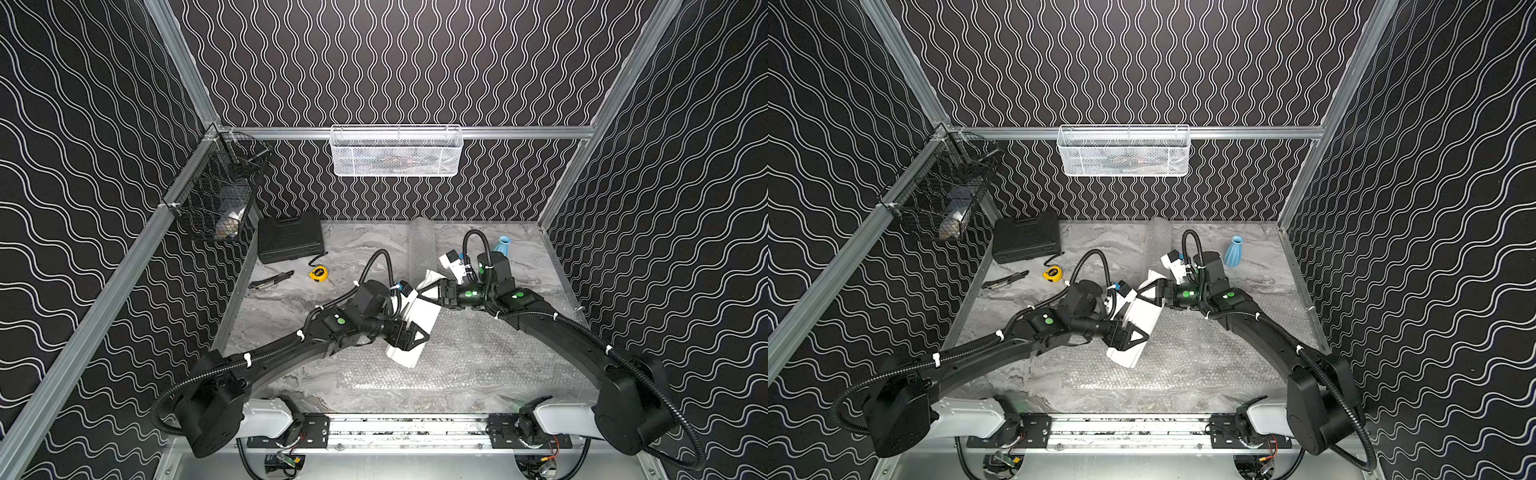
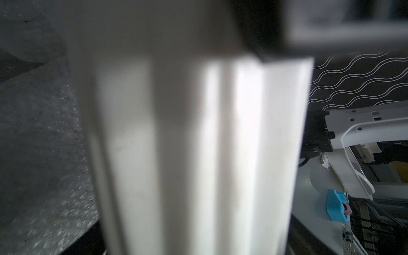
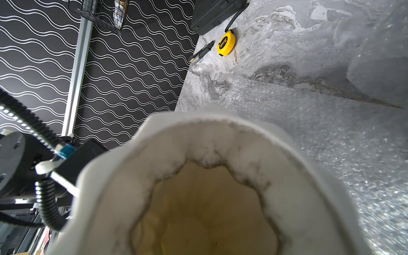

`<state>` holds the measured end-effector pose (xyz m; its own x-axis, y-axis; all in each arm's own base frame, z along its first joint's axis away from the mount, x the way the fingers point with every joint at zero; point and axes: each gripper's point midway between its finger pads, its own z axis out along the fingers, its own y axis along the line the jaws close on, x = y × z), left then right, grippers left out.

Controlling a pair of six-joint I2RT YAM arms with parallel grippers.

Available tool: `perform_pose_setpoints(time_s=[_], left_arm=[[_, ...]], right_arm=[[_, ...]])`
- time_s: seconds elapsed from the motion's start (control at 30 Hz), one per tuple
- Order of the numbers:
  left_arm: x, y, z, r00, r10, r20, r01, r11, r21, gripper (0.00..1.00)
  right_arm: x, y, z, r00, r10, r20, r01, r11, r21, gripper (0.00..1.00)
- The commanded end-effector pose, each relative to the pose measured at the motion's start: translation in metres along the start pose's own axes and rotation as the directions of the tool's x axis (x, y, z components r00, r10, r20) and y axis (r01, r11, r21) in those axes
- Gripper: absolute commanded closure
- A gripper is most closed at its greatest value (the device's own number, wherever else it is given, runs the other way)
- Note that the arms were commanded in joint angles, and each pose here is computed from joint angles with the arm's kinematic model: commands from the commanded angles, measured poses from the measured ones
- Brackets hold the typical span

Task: Unwrap the vase from the bubble wrap
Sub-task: Pick up the vase from the bubble wrap.

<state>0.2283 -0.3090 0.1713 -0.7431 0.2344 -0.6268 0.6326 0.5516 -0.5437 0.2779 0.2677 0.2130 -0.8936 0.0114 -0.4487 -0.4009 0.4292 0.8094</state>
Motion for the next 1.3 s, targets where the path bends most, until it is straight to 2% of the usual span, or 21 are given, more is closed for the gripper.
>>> perform_pose_setpoints(time_s=[0.0, 0.23, 0.4, 0.53, 0.7, 0.9, 1.07, 1.27], left_arm=[[-0.024, -0.019, -0.002, 0.992, 0.091, 0.086, -0.096, 0.993, 0.066, 0.23], [-0.021, -0.016, -0.002, 0.993, 0.087, 0.081, -0.092, 0.994, 0.052, 0.2], [-0.02, -0.013, -0.004, 0.993, 0.087, 0.085, -0.09, 0.995, 0.031, 0.13], [-0.019, -0.007, -0.008, 0.991, 0.088, 0.099, -0.087, 0.996, -0.008, 0.02], [-0.015, 0.0, -0.012, 0.991, 0.093, 0.091, -0.089, 0.995, -0.05, 0.01], [-0.017, 0.022, -0.029, 0.992, 0.098, 0.078, -0.079, 0.972, -0.223, 0.01], [-0.017, 0.043, -0.056, 0.996, 0.09, 0.019, -0.075, 0.911, -0.406, 0.01], [-0.014, 0.053, -0.082, 0.994, 0.1, -0.037, -0.105, 0.862, -0.496, 0.0]], right_arm=[[-0.002, 0.004, 0.001, 1.0, -0.023, 0.011, 0.023, 1.0, -0.016, 0.14], [-0.006, 0.002, -0.001, 0.999, -0.027, 0.028, 0.027, 1.0, 0.009, 0.29], [-0.01, 0.001, -0.005, 0.998, -0.031, 0.056, 0.029, 0.999, 0.034, 0.3], [-0.014, -0.001, -0.008, 0.997, -0.038, 0.074, 0.034, 0.998, 0.052, 0.3], [-0.02, -0.002, -0.013, 0.995, -0.044, 0.093, 0.038, 0.997, 0.062, 0.31], [-0.03, -0.007, -0.025, 0.991, -0.064, 0.12, 0.051, 0.992, 0.111, 0.33], [-0.042, -0.014, -0.039, 0.984, -0.097, 0.151, 0.07, 0.982, 0.177, 0.33], [-0.055, -0.027, -0.055, 0.976, -0.134, 0.174, 0.08, 0.955, 0.285, 0.33]])
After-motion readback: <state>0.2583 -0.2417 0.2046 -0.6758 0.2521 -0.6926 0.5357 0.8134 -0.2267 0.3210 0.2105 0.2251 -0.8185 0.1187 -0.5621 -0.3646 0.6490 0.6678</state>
